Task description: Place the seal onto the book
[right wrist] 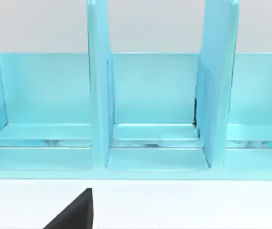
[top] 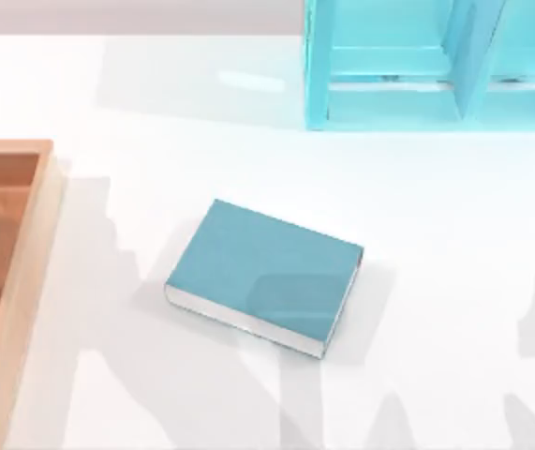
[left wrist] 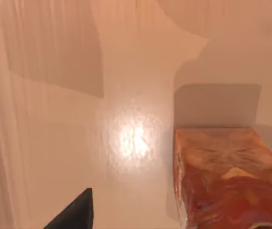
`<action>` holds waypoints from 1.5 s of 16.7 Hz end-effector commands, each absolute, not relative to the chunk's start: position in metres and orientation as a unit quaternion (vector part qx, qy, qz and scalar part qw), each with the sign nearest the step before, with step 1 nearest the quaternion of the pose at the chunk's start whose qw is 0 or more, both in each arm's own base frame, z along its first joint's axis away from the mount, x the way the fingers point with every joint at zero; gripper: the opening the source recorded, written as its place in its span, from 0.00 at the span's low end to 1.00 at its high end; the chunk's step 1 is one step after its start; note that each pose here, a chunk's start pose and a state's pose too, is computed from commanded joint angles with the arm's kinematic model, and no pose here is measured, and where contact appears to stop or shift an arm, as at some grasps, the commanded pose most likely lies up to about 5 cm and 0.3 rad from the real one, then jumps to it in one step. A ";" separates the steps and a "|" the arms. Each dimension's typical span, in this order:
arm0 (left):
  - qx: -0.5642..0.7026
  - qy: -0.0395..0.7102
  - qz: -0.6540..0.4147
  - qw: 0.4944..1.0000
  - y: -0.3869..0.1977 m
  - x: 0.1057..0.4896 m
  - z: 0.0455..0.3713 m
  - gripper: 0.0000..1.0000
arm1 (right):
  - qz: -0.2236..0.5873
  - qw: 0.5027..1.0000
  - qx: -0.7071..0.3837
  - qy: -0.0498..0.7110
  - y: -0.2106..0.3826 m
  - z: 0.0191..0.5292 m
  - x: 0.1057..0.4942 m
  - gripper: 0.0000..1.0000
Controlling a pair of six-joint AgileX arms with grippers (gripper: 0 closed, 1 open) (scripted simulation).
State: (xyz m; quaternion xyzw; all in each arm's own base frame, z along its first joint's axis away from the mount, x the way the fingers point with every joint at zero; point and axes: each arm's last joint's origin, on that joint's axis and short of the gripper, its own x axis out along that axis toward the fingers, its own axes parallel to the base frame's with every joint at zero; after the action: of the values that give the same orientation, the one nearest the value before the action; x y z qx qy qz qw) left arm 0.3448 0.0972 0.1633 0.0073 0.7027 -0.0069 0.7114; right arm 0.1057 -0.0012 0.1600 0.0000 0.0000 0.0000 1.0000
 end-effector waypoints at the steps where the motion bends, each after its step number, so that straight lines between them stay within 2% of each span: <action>1: 0.007 0.703 -0.007 0.712 0.097 0.344 0.152 1.00 | 0.000 1.000 0.000 0.000 -0.001 0.160 0.106 1.00; 4: 0.007 0.705 -0.007 0.709 0.096 0.341 0.132 1.00 | 0.000 1.000 0.000 0.000 -0.001 0.160 0.106 1.00; 8: 0.007 0.705 -0.007 0.709 0.096 0.341 0.131 1.00 | 0.000 1.000 0.000 0.000 -0.001 0.160 0.106 1.00; 21: 0.007 0.705 -0.007 0.709 0.096 0.341 0.131 0.02 | 0.000 1.000 0.000 0.000 -0.001 0.160 0.106 1.00; 25: 0.007 0.705 -0.007 0.709 0.096 0.341 0.131 0.00 | 0.000 1.000 0.000 0.000 -0.001 0.160 0.106 1.00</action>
State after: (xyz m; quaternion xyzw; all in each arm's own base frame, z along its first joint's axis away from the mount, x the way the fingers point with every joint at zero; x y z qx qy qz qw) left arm 0.3408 0.0964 0.1311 0.0067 0.7055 -0.0075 0.7086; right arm 0.1057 -0.0012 0.1600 0.0000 0.0000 0.0000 1.0000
